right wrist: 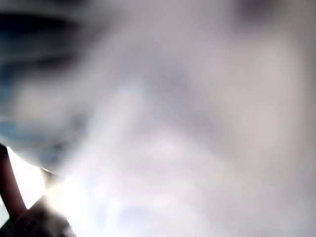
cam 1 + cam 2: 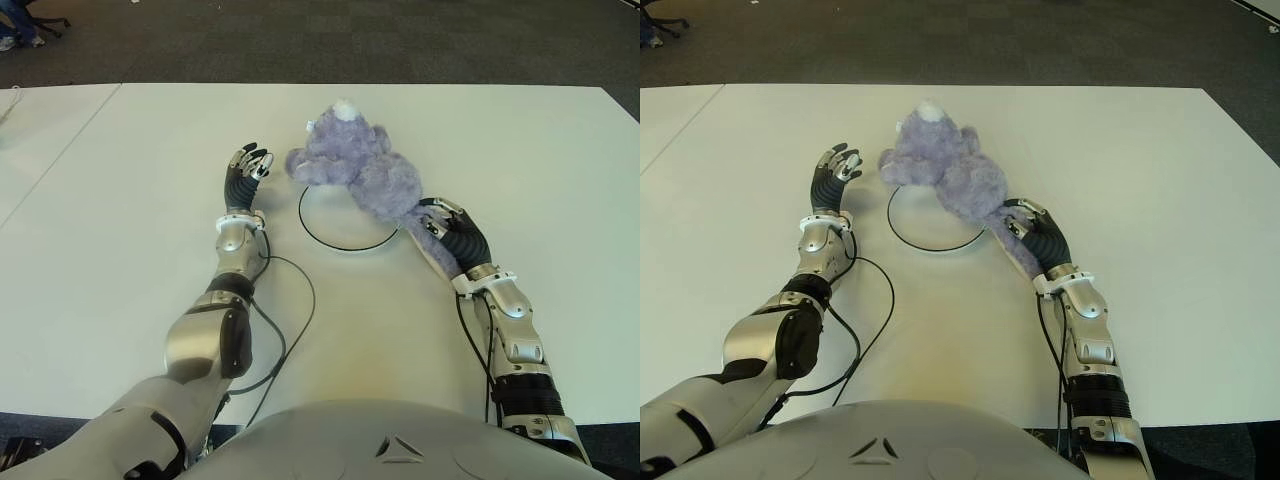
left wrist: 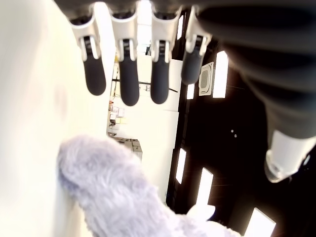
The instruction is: Put the doll into the plate.
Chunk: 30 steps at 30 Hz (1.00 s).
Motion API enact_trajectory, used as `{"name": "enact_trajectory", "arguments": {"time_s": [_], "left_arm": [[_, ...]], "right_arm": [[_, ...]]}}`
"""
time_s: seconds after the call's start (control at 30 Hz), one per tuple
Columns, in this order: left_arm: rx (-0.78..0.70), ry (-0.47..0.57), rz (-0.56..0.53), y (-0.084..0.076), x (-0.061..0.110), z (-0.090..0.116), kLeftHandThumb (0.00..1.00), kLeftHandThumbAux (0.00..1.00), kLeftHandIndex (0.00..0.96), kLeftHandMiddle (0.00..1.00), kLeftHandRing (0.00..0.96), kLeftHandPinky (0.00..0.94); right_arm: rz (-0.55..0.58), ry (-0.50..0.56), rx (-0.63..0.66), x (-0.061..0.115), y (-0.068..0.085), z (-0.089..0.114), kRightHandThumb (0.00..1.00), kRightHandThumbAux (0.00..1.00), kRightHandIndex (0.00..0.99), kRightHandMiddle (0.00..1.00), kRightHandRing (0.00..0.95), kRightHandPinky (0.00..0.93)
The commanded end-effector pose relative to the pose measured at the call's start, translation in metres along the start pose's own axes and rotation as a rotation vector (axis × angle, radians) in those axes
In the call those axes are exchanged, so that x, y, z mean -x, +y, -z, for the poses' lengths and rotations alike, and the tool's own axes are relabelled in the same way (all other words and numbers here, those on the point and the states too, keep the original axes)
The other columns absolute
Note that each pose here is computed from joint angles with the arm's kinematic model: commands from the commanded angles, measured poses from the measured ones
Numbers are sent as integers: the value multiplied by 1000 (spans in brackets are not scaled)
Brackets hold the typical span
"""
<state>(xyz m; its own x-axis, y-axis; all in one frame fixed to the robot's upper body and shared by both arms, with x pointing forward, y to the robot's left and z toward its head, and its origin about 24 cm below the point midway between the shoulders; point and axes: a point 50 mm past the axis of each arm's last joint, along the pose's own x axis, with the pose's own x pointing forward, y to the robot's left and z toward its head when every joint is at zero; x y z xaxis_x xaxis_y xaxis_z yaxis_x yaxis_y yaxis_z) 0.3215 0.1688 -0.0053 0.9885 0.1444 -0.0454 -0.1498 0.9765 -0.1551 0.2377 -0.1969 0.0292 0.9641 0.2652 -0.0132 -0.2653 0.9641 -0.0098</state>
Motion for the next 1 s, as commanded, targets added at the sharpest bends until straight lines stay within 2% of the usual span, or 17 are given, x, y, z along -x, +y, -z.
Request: {"name": "enact_trajectory", "arguments": {"time_s": [0.03,0.3,0.53,0.9,1.0], "left_arm": [[64,485,-94,15,88,102,0,589,221,278,292,276],[73,490,-93,14,88,103,0,595,230,285,304,311],[56,484,-80,14,88,102,0,583,213,276,292,295],[54,490,-86,14,88,103,0,579,210,280,295,282],[50,489,-86,14,88,103,0,582,220,286,305,308]], "right_arm": [[-106,172,-26,13,11,30,687,729,435,804,833,831],[-150,206,1,15,13,33,689,728,435,807,835,836],[-161,218,27,16,17,34,690,728,435,810,836,839],[-216,151,109,21,30,26,693,726,436,831,847,843],[-225,131,141,23,32,24,694,725,436,844,856,854]]}}
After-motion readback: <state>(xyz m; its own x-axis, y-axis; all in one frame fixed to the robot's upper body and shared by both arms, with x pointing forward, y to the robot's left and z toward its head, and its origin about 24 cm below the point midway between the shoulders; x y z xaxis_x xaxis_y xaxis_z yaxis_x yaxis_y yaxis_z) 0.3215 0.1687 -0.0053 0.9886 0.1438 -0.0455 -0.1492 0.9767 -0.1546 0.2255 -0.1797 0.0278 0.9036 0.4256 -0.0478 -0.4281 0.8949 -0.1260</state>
